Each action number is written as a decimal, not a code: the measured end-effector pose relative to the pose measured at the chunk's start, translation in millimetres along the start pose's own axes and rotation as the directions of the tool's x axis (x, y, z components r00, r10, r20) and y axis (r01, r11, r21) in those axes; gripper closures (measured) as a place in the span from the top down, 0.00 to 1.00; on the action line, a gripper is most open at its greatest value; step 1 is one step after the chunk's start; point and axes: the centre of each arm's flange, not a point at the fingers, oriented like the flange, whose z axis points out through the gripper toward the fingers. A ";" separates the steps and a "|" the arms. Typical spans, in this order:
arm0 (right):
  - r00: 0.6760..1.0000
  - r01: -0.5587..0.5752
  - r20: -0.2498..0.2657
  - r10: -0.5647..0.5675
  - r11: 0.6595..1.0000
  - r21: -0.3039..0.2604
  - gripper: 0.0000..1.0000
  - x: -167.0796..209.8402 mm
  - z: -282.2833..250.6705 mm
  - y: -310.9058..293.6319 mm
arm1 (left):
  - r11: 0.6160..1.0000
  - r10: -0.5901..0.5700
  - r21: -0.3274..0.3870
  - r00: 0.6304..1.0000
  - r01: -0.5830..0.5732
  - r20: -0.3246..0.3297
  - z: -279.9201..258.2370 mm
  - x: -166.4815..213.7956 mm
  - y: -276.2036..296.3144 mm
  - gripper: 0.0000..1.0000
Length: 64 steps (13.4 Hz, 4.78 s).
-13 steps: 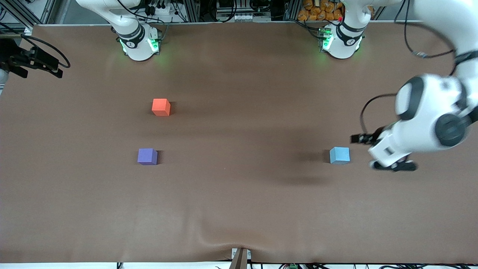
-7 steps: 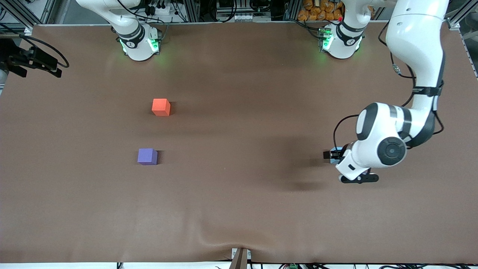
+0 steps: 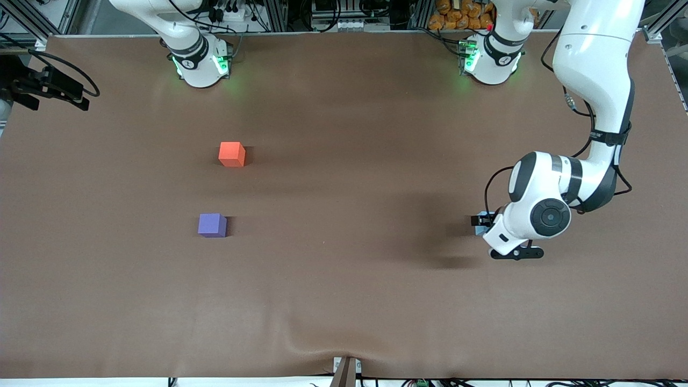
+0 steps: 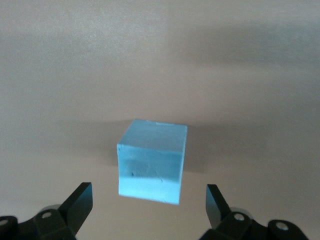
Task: Place blue block between orange and purple blocks
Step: 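Lower the left gripper over the blue block and close on it, then carry the blue block with the left gripper toward the table middle, then set the blue block down and open the left gripper, then reach the right gripper to the blue block while the left gripper withdraws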
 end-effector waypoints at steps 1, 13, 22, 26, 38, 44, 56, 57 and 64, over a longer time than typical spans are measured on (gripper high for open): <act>1.000 0.000 0.000 0.000 1.000 0.000 1.00 0.0 0.0 0.0 | 1.000 0.000 -0.002 1.000 0.000 0.002 12.7 2.9 0.5 1.00; 1.000 0.000 0.001 0.000 1.000 0.000 1.00 -0.1 0.0 0.0 | 0.994 0.099 0.060 0.995 -0.097 -0.032 -4.6 -0.1 32.6 0.61; 1.000 0.000 0.001 0.000 1.000 0.000 1.00 -0.1 0.1 0.2 | 0.999 0.031 -0.026 0.999 -0.031 -0.023 -96.6 -172.0 284.0 0.61; 1.000 -0.001 0.001 0.001 1.000 0.000 1.00 -0.1 0.1 0.4 | 0.999 -0.025 -0.045 1.000 0.026 0.003 -69.8 -210.3 366.8 0.61; 1.000 -0.012 0.003 0.012 1.000 0.008 1.00 0.4 0.4 6.5 | 0.998 -0.029 -0.063 0.993 0.022 -0.119 37.0 -248.9 470.0 0.61; 1.000 -0.014 0.004 0.014 1.000 0.011 1.00 0.6 0.6 7.4 | 0.997 -0.034 -0.070 0.984 0.022 -0.177 23.7 -243.0 475.9 1.00; 0.981 0.026 0.193 -0.026 1.000 0.001 1.00 62.9 95.3 -17.2 | 0.974 -0.225 -0.095 0.936 0.207 -0.271 -239.2 -76.4 129.6 1.00; 0.975 0.042 0.217 -0.040 0.999 -0.001 1.00 70.4 109.3 -26.6 | 0.981 -0.193 -0.076 0.944 0.179 -0.267 -246.4 -75.8 99.1 1.00; 0.978 -0.071 0.201 0.050 0.993 0.097 1.00 76.5 176.7 -182.7 | 1.000 0.021 0.010 0.972 -0.019 -0.235 -277.8 -107.4 -47.2 1.00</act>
